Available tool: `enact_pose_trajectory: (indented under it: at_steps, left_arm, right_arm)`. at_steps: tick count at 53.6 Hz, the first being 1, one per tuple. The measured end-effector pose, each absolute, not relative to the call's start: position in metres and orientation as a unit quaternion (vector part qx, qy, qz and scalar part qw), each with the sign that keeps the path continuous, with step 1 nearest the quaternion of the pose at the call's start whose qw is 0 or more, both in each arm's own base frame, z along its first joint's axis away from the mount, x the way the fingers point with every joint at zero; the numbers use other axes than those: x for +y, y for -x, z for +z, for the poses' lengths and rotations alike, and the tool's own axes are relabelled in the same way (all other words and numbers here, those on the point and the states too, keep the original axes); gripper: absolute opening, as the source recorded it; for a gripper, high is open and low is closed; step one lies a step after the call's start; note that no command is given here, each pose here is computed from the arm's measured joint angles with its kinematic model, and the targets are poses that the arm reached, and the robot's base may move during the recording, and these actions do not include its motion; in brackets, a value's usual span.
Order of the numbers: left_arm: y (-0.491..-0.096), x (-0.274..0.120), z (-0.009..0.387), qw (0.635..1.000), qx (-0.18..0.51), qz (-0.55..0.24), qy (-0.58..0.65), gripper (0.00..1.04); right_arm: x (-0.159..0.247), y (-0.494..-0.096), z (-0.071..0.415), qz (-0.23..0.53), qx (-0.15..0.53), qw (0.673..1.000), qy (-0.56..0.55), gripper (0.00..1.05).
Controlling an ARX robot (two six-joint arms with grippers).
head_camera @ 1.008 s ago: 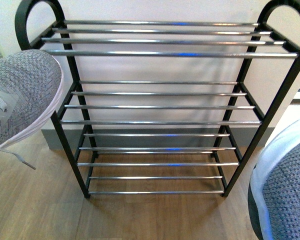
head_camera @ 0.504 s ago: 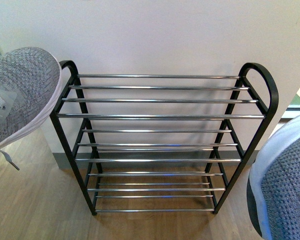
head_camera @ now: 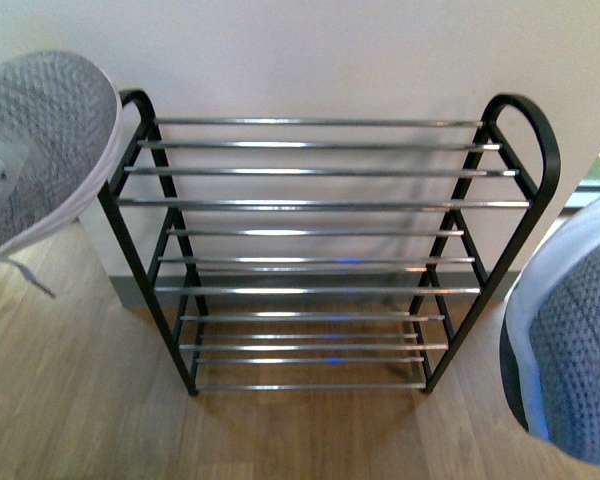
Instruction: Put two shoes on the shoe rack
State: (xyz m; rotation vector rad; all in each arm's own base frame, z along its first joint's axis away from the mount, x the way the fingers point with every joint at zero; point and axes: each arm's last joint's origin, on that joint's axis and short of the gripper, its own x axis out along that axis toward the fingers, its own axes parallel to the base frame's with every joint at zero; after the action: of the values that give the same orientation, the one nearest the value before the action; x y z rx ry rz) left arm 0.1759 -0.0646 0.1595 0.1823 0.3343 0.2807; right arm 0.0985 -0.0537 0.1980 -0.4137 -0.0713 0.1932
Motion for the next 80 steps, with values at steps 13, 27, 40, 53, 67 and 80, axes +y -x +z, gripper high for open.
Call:
enact_pose_trajectory:
  at_steps: [13,27,40,53,67,80]
  left_arm:
    - [-0.176,-0.065,0.159,0.972,0.166,0.139,-0.09,0.02]
    - [-0.176,-0.065,0.159,0.972,0.166,0.138,-0.09,0.02]
    - [-0.176,-0.065,0.159,0.972,0.166,0.139,-0.09,0.02]
    - [-0.176,-0.065,0.159,0.972,0.166,0.139,-0.09,0.02]
    - [-0.176,-0.065,0.159,0.972,0.166,0.139,-0.09,0.02]
    - [-0.176,-0.065,0.159,0.972,0.166,0.138,-0.09,0.02]
  right_arm:
    - [-0.033,-0.115,0.193,0.224,0.015,0.969,0.105,0.01]
    - [-0.005,-0.175,0.209,0.249,0.055,0.962,0.1,0.01]
    - [0.014,-0.248,0.211,0.209,0.126,0.964,0.103,0.01]
    - [0.025,-0.304,0.218,0.174,0.175,0.965,0.087,0.01]
    - [0.008,-0.357,0.23,0.084,0.281,0.956,-0.008,0.01]
    - [0.003,-0.358,0.239,0.045,0.337,0.928,-0.155,0.01]
